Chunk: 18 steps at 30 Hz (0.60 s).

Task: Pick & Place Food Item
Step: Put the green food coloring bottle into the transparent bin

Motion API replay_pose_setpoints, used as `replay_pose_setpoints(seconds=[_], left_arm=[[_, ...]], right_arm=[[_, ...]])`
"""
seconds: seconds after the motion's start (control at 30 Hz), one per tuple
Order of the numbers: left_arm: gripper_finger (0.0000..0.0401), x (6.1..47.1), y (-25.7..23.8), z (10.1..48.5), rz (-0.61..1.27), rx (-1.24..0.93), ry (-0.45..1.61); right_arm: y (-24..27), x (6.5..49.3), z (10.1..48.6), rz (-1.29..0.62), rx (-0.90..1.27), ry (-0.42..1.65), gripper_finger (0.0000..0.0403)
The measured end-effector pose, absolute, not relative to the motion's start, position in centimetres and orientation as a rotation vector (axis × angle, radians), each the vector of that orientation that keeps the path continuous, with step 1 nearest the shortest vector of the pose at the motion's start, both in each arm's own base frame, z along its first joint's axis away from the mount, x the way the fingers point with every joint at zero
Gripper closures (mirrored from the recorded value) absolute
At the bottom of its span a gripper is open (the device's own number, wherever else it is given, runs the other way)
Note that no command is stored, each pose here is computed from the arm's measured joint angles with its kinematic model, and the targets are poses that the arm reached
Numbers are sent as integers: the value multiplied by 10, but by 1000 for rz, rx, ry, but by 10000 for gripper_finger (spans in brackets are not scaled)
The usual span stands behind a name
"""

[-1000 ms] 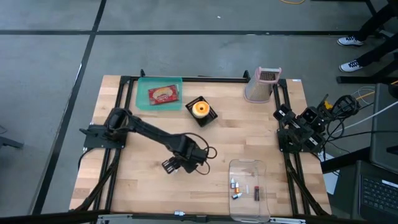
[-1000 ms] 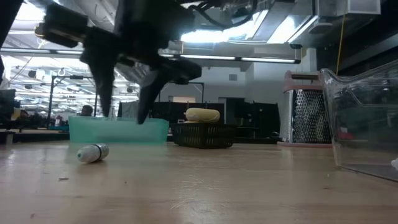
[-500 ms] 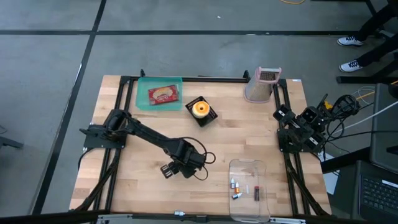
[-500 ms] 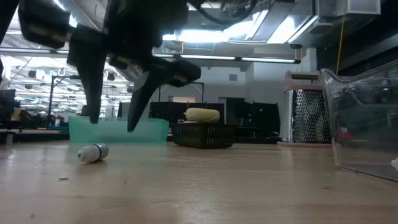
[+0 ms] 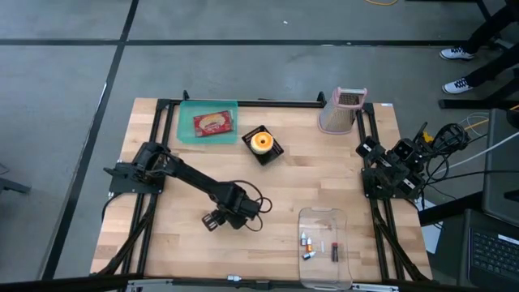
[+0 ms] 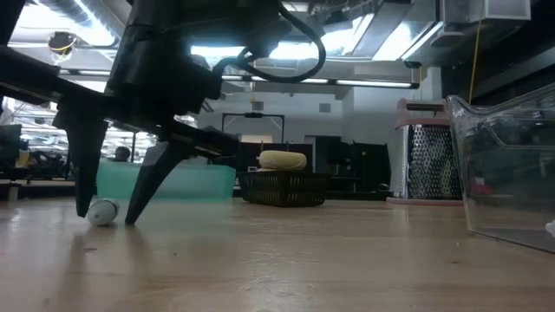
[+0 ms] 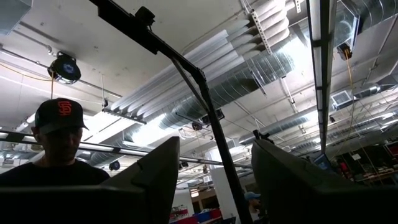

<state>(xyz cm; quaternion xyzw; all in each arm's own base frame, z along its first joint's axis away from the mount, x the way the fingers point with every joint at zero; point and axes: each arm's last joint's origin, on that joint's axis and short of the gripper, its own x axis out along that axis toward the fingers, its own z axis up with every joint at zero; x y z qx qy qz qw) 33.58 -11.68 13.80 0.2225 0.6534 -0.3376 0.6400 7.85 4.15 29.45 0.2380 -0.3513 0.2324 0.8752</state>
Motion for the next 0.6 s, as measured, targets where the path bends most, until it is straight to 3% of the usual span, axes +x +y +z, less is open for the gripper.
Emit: replay_pose_setpoints(seconds=[0.2, 0.43, 0.6], left_arm=[[259, 338, -118, 136, -727, 447, 1483], [346, 339, -118, 136, -700, 406, 1485], [349, 345, -103, 138, -654, 201, 1504]], right_arm=[[41, 79, 294, 485, 496, -733, 204], [41, 78, 295, 484, 493, -734, 204], [41, 79, 294, 482, 489, -735, 204]])
